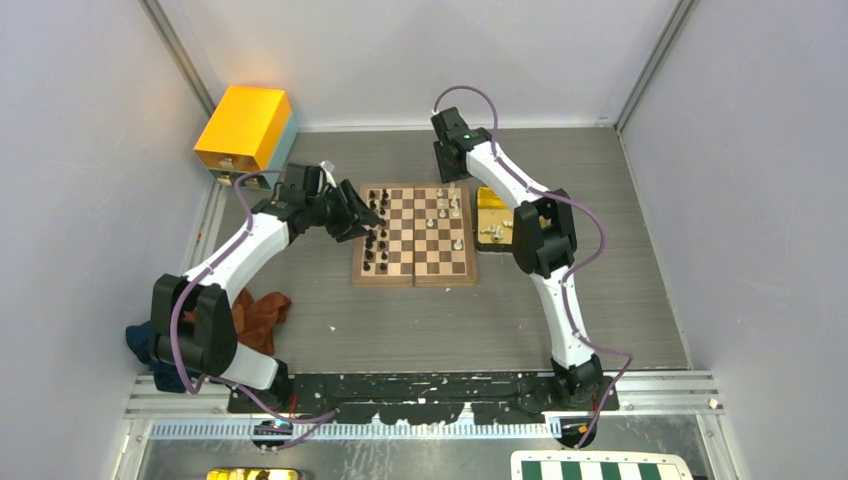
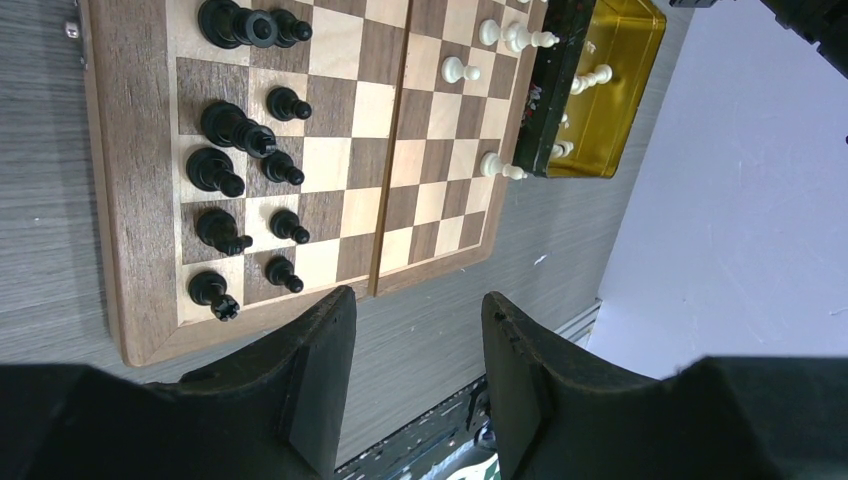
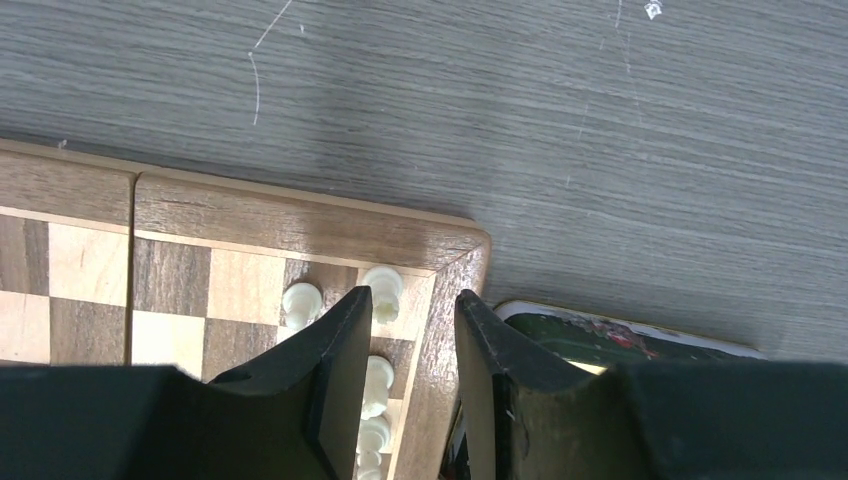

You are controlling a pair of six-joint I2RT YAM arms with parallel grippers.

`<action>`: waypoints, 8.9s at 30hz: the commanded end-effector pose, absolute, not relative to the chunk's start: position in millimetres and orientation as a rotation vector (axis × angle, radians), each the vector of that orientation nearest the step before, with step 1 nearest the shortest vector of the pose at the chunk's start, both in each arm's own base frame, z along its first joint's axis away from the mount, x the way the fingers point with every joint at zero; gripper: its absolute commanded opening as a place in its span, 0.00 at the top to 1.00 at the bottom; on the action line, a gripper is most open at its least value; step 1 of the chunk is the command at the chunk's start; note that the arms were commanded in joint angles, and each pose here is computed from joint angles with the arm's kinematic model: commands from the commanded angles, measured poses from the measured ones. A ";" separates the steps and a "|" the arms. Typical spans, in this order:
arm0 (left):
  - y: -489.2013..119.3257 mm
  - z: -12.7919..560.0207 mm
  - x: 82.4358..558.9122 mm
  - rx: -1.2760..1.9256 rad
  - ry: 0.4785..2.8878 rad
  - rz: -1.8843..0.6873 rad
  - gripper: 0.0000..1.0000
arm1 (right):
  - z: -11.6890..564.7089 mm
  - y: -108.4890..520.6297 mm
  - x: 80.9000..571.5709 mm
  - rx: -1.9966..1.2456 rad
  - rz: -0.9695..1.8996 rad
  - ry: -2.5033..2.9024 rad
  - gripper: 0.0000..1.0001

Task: Set up the chess pieces on the board
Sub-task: Adjust the chess piece on the chessboard.

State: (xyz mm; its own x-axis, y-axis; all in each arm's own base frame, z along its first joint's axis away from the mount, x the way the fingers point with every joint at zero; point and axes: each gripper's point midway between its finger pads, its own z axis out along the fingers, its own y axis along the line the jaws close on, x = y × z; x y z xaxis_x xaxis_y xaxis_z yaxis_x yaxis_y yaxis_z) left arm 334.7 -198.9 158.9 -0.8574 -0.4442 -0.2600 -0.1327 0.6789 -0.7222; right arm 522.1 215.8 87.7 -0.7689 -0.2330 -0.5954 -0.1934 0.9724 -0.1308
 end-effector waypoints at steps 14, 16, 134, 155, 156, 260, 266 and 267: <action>-201.9 174.2 340.5 -0.405 2.424 -1.059 0.50 | 98.9 230.0 533.1 -0.271 0.013 2.438 0.61; -201.9 174.1 341.1 -0.405 2.423 -1.059 0.50 | 97.1 230.1 532.5 -0.272 0.014 2.442 0.63; -192.0 182.6 326.8 -0.411 2.388 -1.021 0.50 | 153.6 290.2 406.4 -0.472 0.112 2.405 0.63; -191.7 182.4 325.4 -0.405 2.397 -1.017 0.50 | 116.1 298.9 410.8 -0.500 0.105 2.453 0.63; -191.6 181.9 325.4 -0.406 2.398 -1.016 0.50 | 115.2 298.4 411.9 -0.498 0.104 2.454 0.63; -196.7 171.8 335.3 -0.405 2.425 -1.026 0.50 | 100.3 252.6 422.6 -0.372 0.082 2.522 0.90; -196.5 170.5 335.3 -0.407 2.427 -1.024 0.50 | 97.4 252.3 420.7 -0.370 0.084 2.528 0.90; -196.4 170.7 335.5 -0.407 2.426 -1.023 0.50 | 97.6 252.4 420.6 -0.369 0.084 2.527 0.90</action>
